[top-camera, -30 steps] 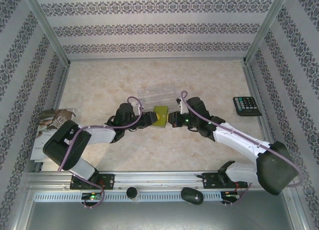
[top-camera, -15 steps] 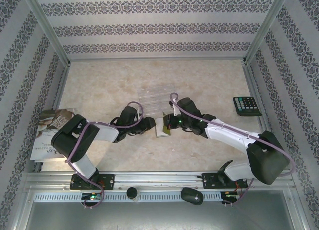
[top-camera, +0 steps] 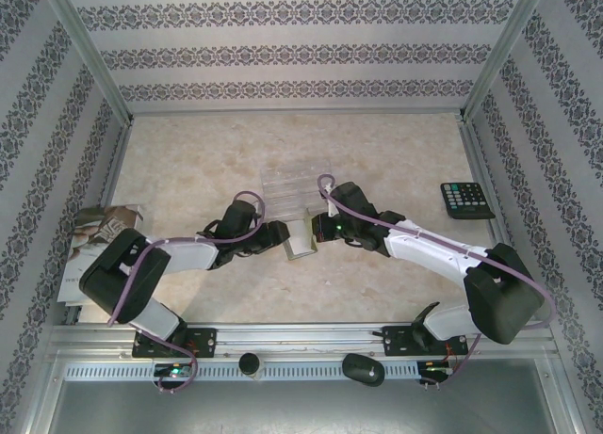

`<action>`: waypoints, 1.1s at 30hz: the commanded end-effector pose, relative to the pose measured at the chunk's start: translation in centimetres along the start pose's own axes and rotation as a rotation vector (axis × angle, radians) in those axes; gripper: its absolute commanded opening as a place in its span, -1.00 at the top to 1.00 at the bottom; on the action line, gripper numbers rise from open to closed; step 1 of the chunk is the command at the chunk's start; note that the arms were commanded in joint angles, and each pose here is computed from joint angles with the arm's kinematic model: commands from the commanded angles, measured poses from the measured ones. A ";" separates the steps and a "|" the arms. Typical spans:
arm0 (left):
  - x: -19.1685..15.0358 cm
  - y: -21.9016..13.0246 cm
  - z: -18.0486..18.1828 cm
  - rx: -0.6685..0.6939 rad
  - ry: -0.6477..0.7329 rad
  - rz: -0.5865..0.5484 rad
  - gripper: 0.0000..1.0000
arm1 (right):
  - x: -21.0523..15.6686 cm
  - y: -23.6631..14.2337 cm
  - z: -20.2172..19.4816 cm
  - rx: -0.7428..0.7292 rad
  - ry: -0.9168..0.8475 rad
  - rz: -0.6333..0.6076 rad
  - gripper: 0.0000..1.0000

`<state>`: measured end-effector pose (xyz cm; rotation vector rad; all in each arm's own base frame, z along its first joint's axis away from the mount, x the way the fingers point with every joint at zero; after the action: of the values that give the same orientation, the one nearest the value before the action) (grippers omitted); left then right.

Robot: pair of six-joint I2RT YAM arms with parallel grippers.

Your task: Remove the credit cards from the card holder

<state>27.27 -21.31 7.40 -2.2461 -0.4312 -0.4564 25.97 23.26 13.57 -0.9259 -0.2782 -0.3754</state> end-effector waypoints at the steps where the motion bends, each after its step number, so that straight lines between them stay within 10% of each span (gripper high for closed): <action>1: 0.2 -0.7 0.0 0.087 0.088 0.013 -0.15 | -0.6 0.6 -5.3 -0.228 0.023 -0.014 1.00; 12: -0.9 0.1 1.1 0.175 0.110 0.083 -0.06 | -2.2 3.7 -11.9 -0.441 0.085 0.028 1.00; 33: -1.3 2.3 1.5 0.361 0.263 0.168 0.07 | -2.1 3.8 -11.6 -0.361 0.099 0.023 1.00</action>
<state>27.72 -21.28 5.70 -1.8600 -0.2374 -0.5206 27.35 17.24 4.92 -1.2219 -0.1394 -0.4759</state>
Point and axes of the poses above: each hand's point on the last joint's axis, 136 mm out from that joint toward the fingers, its own y axis out along the fingers, its own z axis along the line the jaws close on, x = y × z, the point moved 4 cm from there along -y, back along the fingers, and after that the axes turned 15 degrees about y, right-handed, at the moved point
